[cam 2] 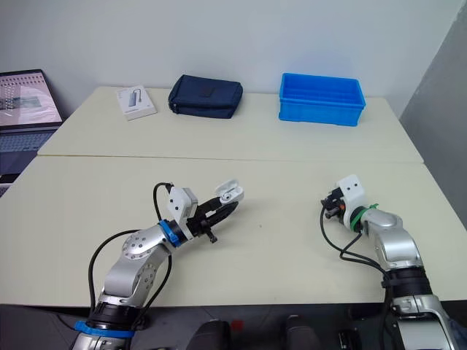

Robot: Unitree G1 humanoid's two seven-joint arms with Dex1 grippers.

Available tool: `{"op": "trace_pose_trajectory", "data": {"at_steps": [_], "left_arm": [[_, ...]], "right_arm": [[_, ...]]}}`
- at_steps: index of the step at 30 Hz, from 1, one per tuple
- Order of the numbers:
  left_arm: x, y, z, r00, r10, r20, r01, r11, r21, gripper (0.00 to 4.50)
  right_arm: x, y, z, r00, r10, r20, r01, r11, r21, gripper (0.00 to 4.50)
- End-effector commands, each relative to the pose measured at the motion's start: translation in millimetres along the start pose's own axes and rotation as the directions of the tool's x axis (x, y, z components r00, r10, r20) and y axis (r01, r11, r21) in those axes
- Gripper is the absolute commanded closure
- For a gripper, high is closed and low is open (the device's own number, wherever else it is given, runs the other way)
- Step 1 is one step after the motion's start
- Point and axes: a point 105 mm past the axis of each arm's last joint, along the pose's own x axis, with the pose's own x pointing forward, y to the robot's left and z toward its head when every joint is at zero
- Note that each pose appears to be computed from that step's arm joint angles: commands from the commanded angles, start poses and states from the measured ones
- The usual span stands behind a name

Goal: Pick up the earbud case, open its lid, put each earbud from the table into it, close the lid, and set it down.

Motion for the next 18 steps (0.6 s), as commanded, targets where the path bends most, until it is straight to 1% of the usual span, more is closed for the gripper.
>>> {"op": "trace_pose_trajectory", "data": {"at_steps": [1,3,6,9,11,14,18], "left_arm": [[0.0,-6.7,12.8,0.999,-0.015,0.049,0.013,0.999,0.033,3.69],[-1.4,-8.7,11.9,0.999,-0.016,0.047,0.015,0.999,0.030,3.69],[-4.3,-11.9,10.0,0.999,-0.014,0.041,0.013,1.000,0.019,3.69],[-6.9,-15.2,8.9,0.999,-0.014,0.035,0.014,1.000,0.011,3.69],[-8.3,-16.6,8.3,0.999,-0.013,0.031,0.013,1.000,0.006,3.69],[-8.7,-17.8,6.9,1.000,-0.014,0.024,0.014,1.000,0.000,3.69],[-7.9,-17.1,7.7,1.000,-0.015,0.023,0.015,1.000,0.002,3.69]], "right_arm": [[-15.7,21.1,15.6,0.990,0.139,0.013,-0.135,0.979,-0.154,4.11],[-27.9,36.1,18.0,0.971,0.241,-0.012,-0.237,0.943,-0.232,4.11],[-56.7,63.8,12.3,0.888,0.444,-0.120,-0.454,0.802,-0.388,4.11],[-78.2,71.9,1.4,0.817,0.526,-0.235,-0.573,0.692,-0.440,4.11],[-88.5,66.9,-10.0,0.780,0.537,-0.321,-0.625,0.649,-0.433,4.11],[-102.3,51.1,-32.9,0.714,0.526,-0.462,-0.699,0.570,-0.432,4.11],[-108.5,41.1,-43.0,0.669,0.525,-0.526,-0.740,0.537,-0.406,4.11]]}}
